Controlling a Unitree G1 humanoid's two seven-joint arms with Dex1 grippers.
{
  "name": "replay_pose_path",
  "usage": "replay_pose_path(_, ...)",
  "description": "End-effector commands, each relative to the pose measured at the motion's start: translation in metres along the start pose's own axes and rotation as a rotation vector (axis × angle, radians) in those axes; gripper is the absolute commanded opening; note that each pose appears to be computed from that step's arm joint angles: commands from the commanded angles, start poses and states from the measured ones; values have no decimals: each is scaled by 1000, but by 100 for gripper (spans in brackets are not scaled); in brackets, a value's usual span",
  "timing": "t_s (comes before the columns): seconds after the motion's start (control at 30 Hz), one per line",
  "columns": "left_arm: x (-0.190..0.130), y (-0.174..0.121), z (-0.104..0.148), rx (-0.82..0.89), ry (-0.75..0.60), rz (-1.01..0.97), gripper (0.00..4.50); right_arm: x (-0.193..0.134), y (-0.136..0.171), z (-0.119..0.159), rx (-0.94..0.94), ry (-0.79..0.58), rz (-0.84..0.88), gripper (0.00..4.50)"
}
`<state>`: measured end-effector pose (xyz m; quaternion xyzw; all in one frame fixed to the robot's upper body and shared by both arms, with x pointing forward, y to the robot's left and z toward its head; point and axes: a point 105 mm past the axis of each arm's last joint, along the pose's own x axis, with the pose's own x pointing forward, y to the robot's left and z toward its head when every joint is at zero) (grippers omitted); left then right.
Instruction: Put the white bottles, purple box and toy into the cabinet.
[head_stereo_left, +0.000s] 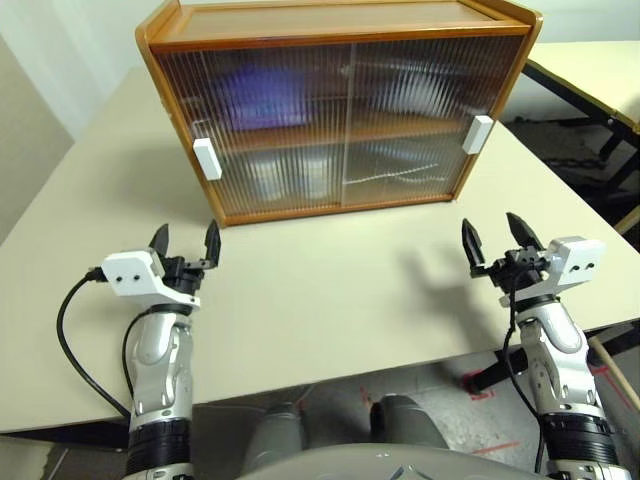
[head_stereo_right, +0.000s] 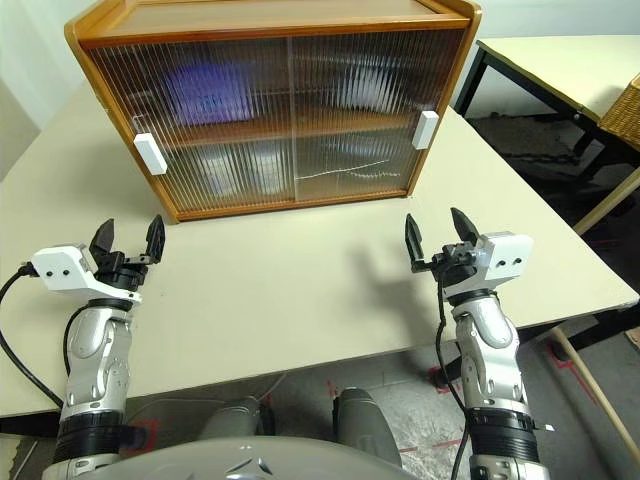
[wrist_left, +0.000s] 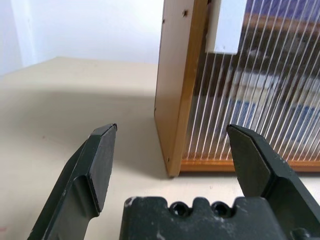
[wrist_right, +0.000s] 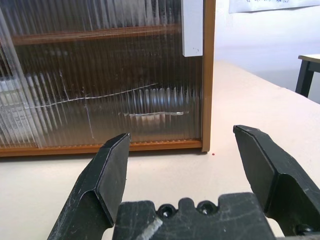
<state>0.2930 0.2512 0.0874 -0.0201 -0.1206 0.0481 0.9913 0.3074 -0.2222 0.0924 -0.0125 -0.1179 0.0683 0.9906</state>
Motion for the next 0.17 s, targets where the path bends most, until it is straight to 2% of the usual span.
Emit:
replay_pose_path(0.03,-4,-1,4,16,-11,8,450,0,0,-2,9,-4,11,447)
replay_pose_path(0.17,-5,2,6,24,-15,20,450,4,5,-4,21,-8,21,447)
